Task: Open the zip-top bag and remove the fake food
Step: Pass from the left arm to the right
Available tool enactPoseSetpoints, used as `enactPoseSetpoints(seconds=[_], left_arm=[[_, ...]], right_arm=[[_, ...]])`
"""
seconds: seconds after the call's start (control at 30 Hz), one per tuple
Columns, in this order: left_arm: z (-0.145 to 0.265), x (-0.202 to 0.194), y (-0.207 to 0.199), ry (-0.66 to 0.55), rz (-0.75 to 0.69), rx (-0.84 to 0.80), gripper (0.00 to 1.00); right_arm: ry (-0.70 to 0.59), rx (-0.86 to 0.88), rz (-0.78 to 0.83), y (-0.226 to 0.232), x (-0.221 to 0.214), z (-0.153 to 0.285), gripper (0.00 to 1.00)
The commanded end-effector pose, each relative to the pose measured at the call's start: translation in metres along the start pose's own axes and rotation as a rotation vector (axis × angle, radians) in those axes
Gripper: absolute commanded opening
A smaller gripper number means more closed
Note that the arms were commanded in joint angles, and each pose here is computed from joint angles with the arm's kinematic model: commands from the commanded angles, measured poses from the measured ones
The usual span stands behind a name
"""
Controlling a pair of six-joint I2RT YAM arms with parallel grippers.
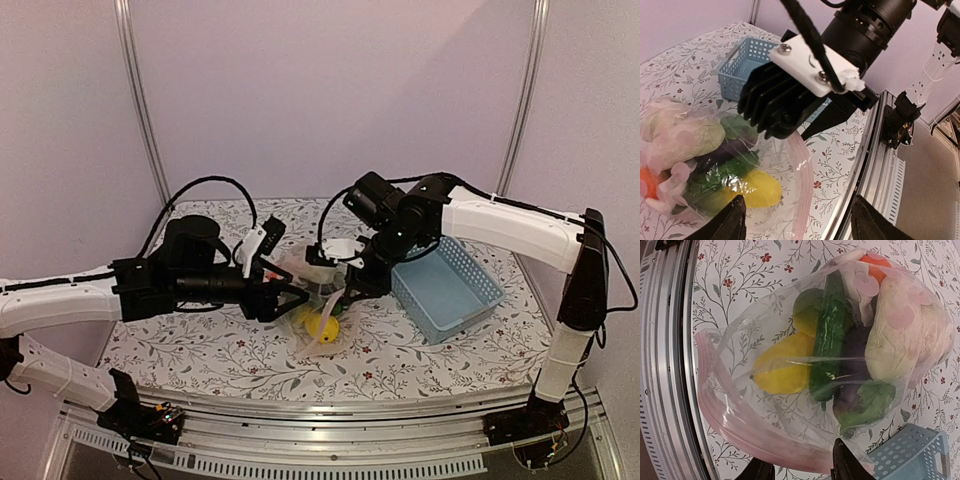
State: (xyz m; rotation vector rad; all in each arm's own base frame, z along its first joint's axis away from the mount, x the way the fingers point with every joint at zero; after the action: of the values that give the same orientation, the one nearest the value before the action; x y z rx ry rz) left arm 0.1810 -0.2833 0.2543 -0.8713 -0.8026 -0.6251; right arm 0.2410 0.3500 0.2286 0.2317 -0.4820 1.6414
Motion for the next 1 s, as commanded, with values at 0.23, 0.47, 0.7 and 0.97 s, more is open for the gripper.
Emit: enactPoseSetpoints(seconds=[0.23, 0.47, 0.7, 0.97], left_arm=[[-0.038, -0.020, -0.021, -0.135, -0.195, 0.291, 0.72], [-0.061, -0.028, -0.014, -0.047, -0.298, 0.394, 0.66], [-0.076, -0.037, -0.005, 0.104, -0.375, 0.478, 0.49], [-0.080, -0.040, -0.015, 0.149, -0.367, 0.442, 0.64]], right_arm=[[-0.096, 0.042, -0.085, 0.006, -0.001, 0.007, 0.29], [-0.111, 0.036, -0.120, -0.002, -0.003, 0.010, 0.24], [-0.112, 0.026, -0.132, -0.007, -0.004, 0.012, 0.25], [-0.105, 0.028, -0.144, -0.009, -0.005, 0.008, 0.25]])
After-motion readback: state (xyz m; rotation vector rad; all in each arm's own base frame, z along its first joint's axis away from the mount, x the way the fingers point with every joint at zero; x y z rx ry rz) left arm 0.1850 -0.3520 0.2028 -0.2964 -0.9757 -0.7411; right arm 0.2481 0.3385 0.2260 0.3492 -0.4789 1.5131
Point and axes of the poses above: each gripper's point midway between its finger pads, its own z axis back along the fingers, its own y axis along the line the jaws close on, x = y × z, the point moved 6 cm from there along z, back along the fingers, and after that the axes turned 8 degrees about z, right-handed, at the moved point
